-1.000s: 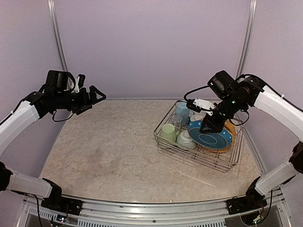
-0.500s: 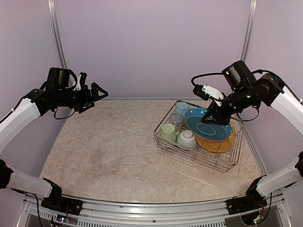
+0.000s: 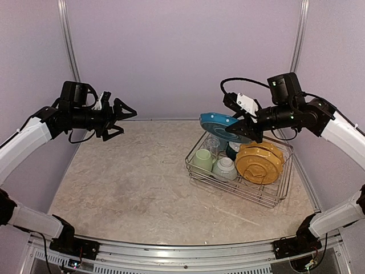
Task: Unload the mixed dishes from the dish rack
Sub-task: Pass from the right arm to the left
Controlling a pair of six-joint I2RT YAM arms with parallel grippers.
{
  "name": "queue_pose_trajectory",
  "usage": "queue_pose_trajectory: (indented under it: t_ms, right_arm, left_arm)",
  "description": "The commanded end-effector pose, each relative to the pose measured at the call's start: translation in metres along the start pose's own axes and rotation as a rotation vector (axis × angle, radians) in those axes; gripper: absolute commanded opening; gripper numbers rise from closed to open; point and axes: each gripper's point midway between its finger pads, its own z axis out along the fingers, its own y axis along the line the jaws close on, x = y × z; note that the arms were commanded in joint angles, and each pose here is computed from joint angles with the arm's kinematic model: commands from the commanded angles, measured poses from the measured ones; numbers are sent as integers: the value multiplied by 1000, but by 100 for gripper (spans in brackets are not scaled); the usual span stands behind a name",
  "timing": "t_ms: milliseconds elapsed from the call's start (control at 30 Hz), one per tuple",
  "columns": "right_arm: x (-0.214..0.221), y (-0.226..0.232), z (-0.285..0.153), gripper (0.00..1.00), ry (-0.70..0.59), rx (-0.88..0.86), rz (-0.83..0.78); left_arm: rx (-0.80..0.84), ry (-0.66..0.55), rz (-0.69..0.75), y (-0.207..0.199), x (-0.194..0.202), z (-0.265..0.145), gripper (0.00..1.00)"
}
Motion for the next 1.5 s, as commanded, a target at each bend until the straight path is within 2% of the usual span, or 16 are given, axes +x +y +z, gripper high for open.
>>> queue_pose_trajectory:
  t_ms: [0,100,200,367,567,867,1100,1467]
  right_arm:
    - [-72,2,-23,0,-346,107,-400]
    - [-70,21,-14,0,-389,116,-565]
    - [-69,23,0,0,-389,146,-622]
    - [-65,15,27,0,-337,235,-670]
    - [-66,13,45,0,-335,292,-695]
    - [-73,20,61,0,-374,292,-715]
    - [-73,27,76,0,-354,299,-742]
    - [-63,30,93,0,-308,327,-760]
  left_arm:
    - [134,60,-71,-29,3,5,98]
    - [206,96,-115,-42,5,10,98]
    - [269,138,-148,-56,9,15,98]
    - [311,203,-197,-69,24,31,99]
    - [344,274,-283,-69,37,58,97]
    - [394,338,-303,-86,47,95,88]
    - [390,353,-334,-79,50,115,67]
    - [388,331,-337,-76,48,115,33]
